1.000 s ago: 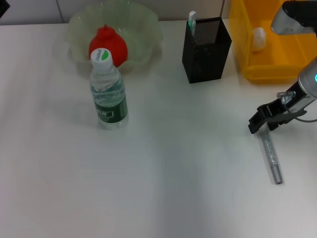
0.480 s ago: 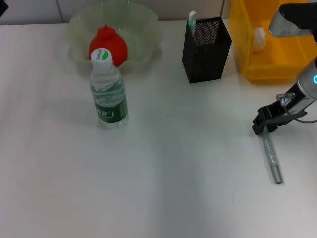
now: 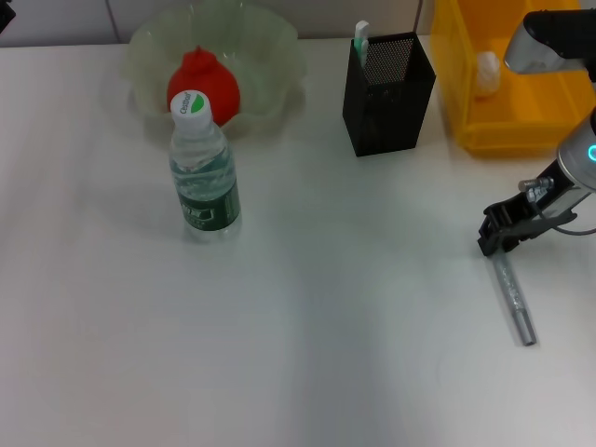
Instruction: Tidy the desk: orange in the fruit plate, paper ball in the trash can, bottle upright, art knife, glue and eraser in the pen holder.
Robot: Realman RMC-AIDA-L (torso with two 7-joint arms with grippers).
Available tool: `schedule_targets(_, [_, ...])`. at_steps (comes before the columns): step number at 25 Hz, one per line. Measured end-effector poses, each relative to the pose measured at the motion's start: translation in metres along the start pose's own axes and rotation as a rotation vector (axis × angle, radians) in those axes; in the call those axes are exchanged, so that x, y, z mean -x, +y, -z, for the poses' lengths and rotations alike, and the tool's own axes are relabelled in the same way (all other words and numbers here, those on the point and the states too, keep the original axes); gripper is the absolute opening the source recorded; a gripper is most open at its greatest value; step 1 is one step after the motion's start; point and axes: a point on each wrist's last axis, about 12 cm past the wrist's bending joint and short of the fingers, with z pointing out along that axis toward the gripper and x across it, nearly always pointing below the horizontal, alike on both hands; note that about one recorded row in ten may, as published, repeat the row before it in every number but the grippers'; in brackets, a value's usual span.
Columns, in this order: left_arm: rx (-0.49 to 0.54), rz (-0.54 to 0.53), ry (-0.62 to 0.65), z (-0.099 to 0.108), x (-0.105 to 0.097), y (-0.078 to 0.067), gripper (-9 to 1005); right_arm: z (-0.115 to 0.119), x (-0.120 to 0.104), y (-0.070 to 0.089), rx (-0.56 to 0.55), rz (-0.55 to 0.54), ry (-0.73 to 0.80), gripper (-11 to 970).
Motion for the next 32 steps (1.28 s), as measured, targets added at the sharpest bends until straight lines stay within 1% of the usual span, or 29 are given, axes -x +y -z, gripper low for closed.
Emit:
schedule_targets(4, [-0.001,0.0,-0.001,0.0,0.0,0.0,673,0.0,0.0,0.0,0.0,0.002,0.001,233])
schedule_targets(8, [-0.001,0.002,-0.001,0.0,0.0,0.0,673,0.001,-0.001,-0.003,0.002,-0.004,0.002,220])
schedule_targets(11, [-0.008,0.006,-0.005,0.002,0.0,-0.001,673,0.003,-0.003,-0.008,0.004,-0.012,-0.006,184])
schedule_targets(13, [-0.008,0.006,-0.005,0.002,0.0,-0.001,673,0.007,-0.004,-0.013,0.026,-0.021,-0.028,151])
schedule_targets(14, [-0.009,0.008,-0.007,0.003,0.001,-0.001,673,0.013,-0.005,-0.018,0.097,-0.03,-0.071,135])
schedule_targets(15, [-0.009,0.008,-0.007,0.003,0.001,-0.001,673,0.013,-0.005,-0.018,0.097,-0.03,-0.071,135])
schedule_targets(16, [-0.01,0.009,-0.008,0.003,0.001,-0.001,673,0.016,-0.007,-0.022,0.128,-0.034,-0.092,135])
schedule_targets(18, [-0.011,0.009,-0.009,0.004,0.001,-0.001,673,0.027,-0.011,-0.032,0.238,-0.048,-0.162,135])
schedule_targets(19, [-0.011,0.009,-0.009,0.004,0.001,-0.001,673,0.038,-0.018,-0.046,0.332,-0.071,-0.241,135])
schedule_targets(20, [-0.011,0.009,-0.009,0.004,0.001,-0.001,673,0.038,-0.018,-0.046,0.332,-0.071,-0.241,135])
schedule_targets(22, [-0.013,0.005,-0.018,0.004,0.004,0.0,673,0.049,-0.026,-0.06,0.433,-0.083,-0.351,135])
schedule_targets(23, [-0.011,0.006,-0.022,0.005,0.006,0.0,673,0.055,-0.03,-0.069,0.501,-0.089,-0.442,135])
schedule_targets(24, [-0.011,0.006,-0.022,0.005,0.006,0.0,673,0.062,-0.04,-0.083,0.628,-0.114,-0.643,135])
schedule_targets(25, [-0.01,0.01,-0.023,0.005,0.006,0.001,673,0.062,-0.04,-0.083,0.628,-0.114,-0.643,135])
schedule_targets(28, [-0.003,0.013,-0.022,0.006,0.006,0.001,673,0.062,-0.059,-0.101,0.79,-0.151,-1.019,135])
schedule_targets(29, [-0.001,0.014,-0.022,0.006,0.005,0.001,673,0.057,-0.07,-0.107,0.844,-0.182,-1.234,135])
schedule_targets(30, [0.003,0.018,-0.02,0.006,0.004,0.001,673,0.057,-0.07,-0.107,0.844,-0.182,-1.234,135])
schedule_targets(32, [0.005,0.017,-0.02,0.004,0.004,0.001,673,0.053,-0.074,-0.109,0.846,-0.202,-1.36,135])
